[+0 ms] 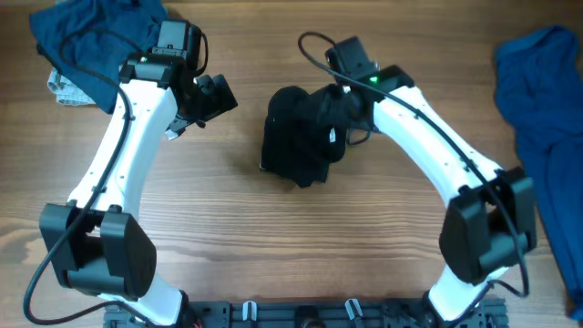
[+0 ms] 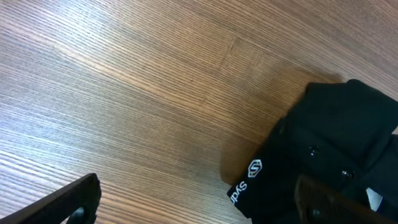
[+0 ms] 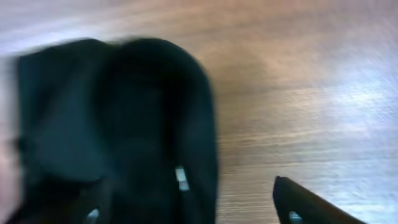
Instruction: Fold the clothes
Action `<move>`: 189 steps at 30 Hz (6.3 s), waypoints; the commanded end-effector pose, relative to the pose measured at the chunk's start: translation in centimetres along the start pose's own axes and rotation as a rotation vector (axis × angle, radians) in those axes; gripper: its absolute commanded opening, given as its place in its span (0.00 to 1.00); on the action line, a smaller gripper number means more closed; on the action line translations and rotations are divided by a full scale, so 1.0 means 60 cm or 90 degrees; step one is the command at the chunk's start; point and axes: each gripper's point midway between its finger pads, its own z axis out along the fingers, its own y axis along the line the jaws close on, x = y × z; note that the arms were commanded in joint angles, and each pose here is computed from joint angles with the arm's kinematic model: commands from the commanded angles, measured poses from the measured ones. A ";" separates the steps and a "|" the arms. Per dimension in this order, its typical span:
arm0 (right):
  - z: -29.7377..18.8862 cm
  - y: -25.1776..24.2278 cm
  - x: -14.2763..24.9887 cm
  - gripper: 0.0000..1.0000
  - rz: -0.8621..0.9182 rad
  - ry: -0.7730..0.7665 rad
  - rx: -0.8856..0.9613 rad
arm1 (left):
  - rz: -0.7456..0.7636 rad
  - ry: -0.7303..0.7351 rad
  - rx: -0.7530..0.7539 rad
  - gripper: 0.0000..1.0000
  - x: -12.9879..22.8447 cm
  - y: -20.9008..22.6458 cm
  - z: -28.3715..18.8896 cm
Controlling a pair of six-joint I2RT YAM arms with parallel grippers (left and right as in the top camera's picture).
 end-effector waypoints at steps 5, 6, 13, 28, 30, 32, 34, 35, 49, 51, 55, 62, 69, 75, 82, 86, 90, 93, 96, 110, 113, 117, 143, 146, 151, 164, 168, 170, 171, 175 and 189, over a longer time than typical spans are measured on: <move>-0.175 0.176 -0.044 0.04 -0.119 -0.048 -0.403 | -0.012 0.019 -0.007 1.00 0.005 0.001 0.018; -0.182 0.194 -0.038 0.04 -0.129 -0.036 -0.450 | -0.012 0.022 -0.010 1.00 0.005 0.002 0.022; -0.175 0.238 0.046 0.04 -0.168 0.134 -0.599 | -0.012 0.030 -0.015 1.00 0.007 0.003 0.032; 0.108 0.155 0.096 0.04 -0.100 0.278 -0.402 | -0.012 0.043 -0.024 1.00 0.015 0.009 0.032; 0.128 0.121 0.080 0.05 -0.116 0.247 -0.344 | -0.012 0.043 -0.024 1.00 0.015 0.008 0.032; 0.130 0.112 0.069 0.04 -0.163 0.223 -0.355 | -0.012 0.042 -0.024 1.00 0.014 0.008 0.032; 0.131 0.105 0.063 0.04 -0.210 0.204 -0.363 | -0.012 0.039 -0.022 1.00 0.013 0.007 0.032; 0.131 0.104 0.063 0.04 -0.228 0.199 -0.367 | -0.012 0.038 -0.021 1.00 0.012 0.006 0.032; -0.121 0.167 -0.060 0.04 -0.142 0.117 -0.839 | 0.100 0.100 0.179 1.00 0.040 -0.087 0.018; -0.126 0.142 -0.098 0.05 -0.105 0.090 -0.837 | 0.133 0.104 0.211 1.00 0.051 -0.112 0.014; -0.120 0.080 -0.153 0.09 -0.054 0.040 -0.825 | 0.214 0.100 0.245 0.89 0.091 -0.176 0.012; -0.118 0.087 -0.148 0.09 -0.060 0.044 -0.825 | 0.276 0.124 0.270 0.50 0.164 -0.273 0.073; -0.100 0.082 -0.154 0.09 -0.041 0.036 -0.786 | 0.267 0.192 0.220 0.12 0.195 -0.255 0.147; -0.088 0.081 -0.150 0.09 -0.033 0.047 -0.784 | 0.253 0.248 0.133 0.04 0.220 -0.203 0.175; -0.054 0.090 -0.132 0.09 -0.018 0.086 -0.780 | 0.250 0.259 0.065 0.04 0.224 -0.166 0.188; -0.044 0.105 -0.118 0.05 -0.015 0.112 -0.780 | 0.245 0.251 0.070 0.04 0.214 -0.165 0.187; -0.044 0.127 -0.104 0.04 -0.013 0.135 -0.778 | 0.253 0.218 0.097 0.04 0.197 -0.177 0.157; -0.018 0.145 -0.090 0.04 0.000 0.141 -0.715 | 0.259 0.173 0.107 0.08 0.179 -0.183 0.121; 0.011 0.161 -0.070 0.04 0.003 0.146 -0.643 | 0.262 0.139 0.111 0.19 0.164 -0.184 0.095; 0.115 0.178 -0.022 0.04 0.044 0.217 -0.598 | 0.256 0.142 0.104 0.54 0.164 -0.174 0.082; 0.156 0.172 0.000 0.04 0.068 0.255 -0.591 | 0.250 0.140 0.091 0.57 0.157 -0.163 0.084; 0.184 0.168 0.012 0.04 0.059 0.260 -0.588 | 0.241 0.143 0.087 0.57 0.153 -0.155 0.084; 0.061 0.148 0.155 0.05 0.041 0.357 -0.621 | 0.131 0.128 0.054 0.59 0.080 -0.081 0.090; 0.087 0.135 0.185 0.08 0.065 0.361 -0.619 | 0.131 0.129 0.055 0.60 0.080 -0.082 0.090; 0.097 0.133 0.189 0.04 0.040 0.328 -0.631 | 0.131 0.129 0.054 0.60 0.080 -0.081 0.090; -0.106 0.215 0.096 0.12 -0.069 0.186 -0.832 | 0.131 0.124 0.057 0.62 0.077 -0.083 0.090; -0.048 0.226 0.130 0.14 -0.039 0.236 -0.785 | 0.122 0.123 0.055 0.65 0.072 -0.076 0.091; -0.019 0.229 0.148 0.14 -0.029 0.264 -0.771 | 0.116 0.122 0.054 0.65 0.067 -0.071 0.091; -0.005 0.231 0.157 0.14 -0.025 0.277 -0.765 | 0.113 0.122 0.054 0.65 0.065 -0.069 0.091; 0.071 0.225 0.196 0.13 0.012 0.332 -0.716 | 0.106 0.124 0.051 0.66 0.062 -0.062 0.091; 0.054 0.269 0.190 0.07 -0.011 0.240 -0.651 | 0.106 0.125 0.050 0.67 0.062 -0.061 0.091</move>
